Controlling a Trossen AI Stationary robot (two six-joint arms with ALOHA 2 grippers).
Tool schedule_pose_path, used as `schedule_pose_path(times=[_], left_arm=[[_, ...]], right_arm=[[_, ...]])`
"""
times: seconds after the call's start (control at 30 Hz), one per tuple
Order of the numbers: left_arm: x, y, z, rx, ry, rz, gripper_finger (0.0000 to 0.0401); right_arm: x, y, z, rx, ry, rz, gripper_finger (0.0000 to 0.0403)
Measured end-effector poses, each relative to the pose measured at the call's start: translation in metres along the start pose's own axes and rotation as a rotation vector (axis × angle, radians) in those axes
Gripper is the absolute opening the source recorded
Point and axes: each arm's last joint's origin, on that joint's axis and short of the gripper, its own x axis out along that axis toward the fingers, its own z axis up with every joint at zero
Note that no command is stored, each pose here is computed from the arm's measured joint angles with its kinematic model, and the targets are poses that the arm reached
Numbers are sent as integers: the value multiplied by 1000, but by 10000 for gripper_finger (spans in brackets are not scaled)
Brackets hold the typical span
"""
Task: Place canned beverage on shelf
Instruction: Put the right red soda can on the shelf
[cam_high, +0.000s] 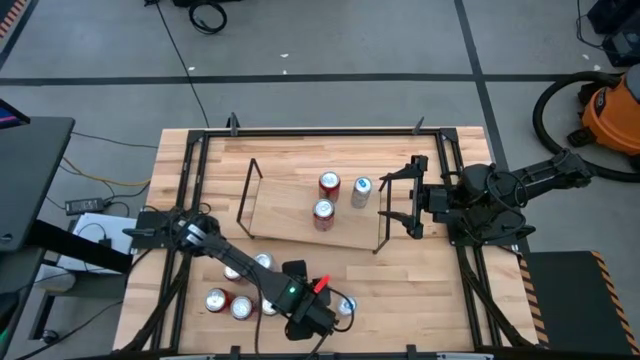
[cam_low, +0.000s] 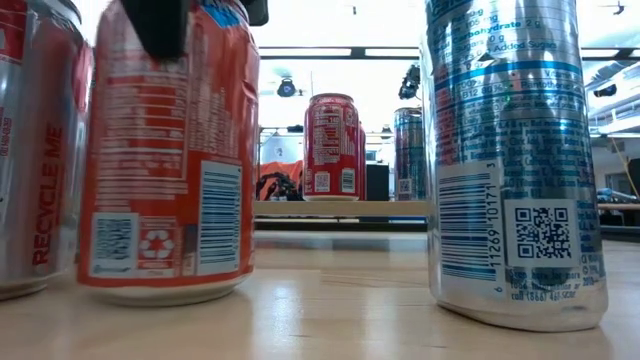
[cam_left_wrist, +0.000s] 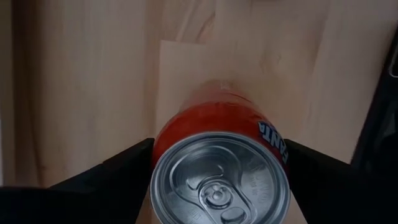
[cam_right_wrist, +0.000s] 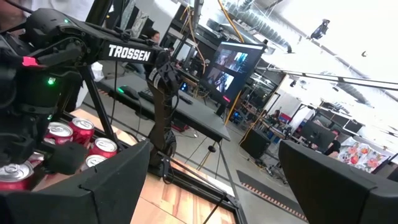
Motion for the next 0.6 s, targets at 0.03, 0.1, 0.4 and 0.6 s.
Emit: schedule_pose_path(times=[0.03, 0.1, 0.4, 0.6], left_arm=[[0, 2, 1, -3, 2, 1, 341], [1, 5, 3, -8, 10, -5, 329], [1, 15, 10, -15, 37, -40, 307], [-6, 22, 14, -4, 54, -34, 309]], right_arm=[[0, 0, 0, 0, 0, 0, 368], [0, 0, 0, 0, 0, 0, 368], [0, 0, 0, 0, 0, 0, 368], [0, 0, 0, 0, 0, 0, 368]])
